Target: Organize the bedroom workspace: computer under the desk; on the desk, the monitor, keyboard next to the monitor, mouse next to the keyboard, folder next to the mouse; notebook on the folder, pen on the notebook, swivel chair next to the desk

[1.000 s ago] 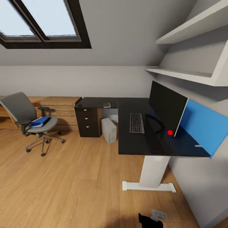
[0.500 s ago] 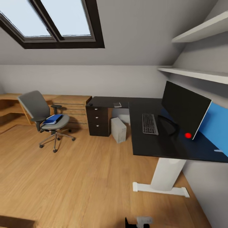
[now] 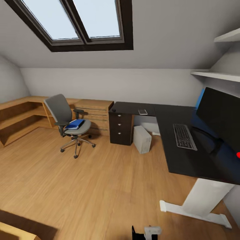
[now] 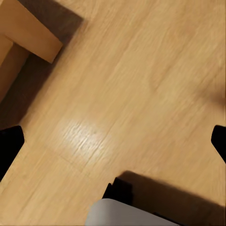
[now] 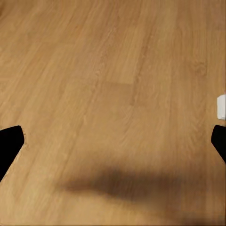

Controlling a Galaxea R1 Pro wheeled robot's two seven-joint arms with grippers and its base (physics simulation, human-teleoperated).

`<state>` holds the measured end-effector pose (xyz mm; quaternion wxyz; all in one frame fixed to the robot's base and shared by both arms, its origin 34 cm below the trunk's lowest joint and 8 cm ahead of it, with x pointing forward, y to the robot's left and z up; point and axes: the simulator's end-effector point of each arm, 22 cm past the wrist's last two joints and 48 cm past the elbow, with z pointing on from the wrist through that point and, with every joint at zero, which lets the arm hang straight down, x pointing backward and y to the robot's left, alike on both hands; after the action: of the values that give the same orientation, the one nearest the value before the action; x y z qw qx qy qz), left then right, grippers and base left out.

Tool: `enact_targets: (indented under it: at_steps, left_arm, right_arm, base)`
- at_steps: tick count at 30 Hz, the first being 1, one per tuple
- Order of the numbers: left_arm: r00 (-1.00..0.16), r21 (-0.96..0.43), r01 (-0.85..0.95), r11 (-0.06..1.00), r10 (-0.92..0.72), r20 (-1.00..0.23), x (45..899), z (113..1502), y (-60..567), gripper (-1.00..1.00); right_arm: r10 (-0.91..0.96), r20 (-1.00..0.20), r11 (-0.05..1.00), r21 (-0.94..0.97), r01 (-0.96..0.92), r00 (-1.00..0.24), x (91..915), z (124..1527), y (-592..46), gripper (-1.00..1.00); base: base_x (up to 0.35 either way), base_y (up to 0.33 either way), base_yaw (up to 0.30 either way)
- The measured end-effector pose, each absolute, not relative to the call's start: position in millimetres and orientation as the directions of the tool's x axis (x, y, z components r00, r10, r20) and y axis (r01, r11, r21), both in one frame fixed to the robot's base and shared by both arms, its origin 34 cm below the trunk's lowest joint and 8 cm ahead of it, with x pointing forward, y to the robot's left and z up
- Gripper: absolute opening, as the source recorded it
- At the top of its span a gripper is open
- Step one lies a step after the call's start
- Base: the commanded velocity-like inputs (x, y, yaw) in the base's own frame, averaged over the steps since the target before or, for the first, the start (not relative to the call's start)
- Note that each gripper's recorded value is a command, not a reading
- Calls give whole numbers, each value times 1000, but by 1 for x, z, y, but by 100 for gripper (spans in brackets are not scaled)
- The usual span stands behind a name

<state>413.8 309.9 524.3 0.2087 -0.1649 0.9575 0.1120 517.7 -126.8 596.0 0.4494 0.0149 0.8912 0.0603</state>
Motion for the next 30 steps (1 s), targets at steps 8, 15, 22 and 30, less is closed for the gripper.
enact_targets:
  at_steps: [8,15,22,30]
  left_arm:
    - [-862,156,-362,919,-266,-430,409,524,310,100]
    - [-871,160,-358,920,-267,-413,399,520,296,100]
    - [-871,161,-358,920,-267,-412,398,520,295,100]
    - [-869,161,-359,919,-267,-416,399,520,295,100]
  right_arm:
    - [74,-810,994,110,-27,-581,517,599,-132,100]
    - [76,-823,994,109,-26,-564,520,604,-133,100]
    - [76,-825,994,109,-25,-561,520,605,-134,100]
    - [76,-824,994,108,-24,-561,520,605,-134,100]
  base:
    - [163,93,21]
    - [264,101,2]
    - [316,82,0]
    - [326,11,0]
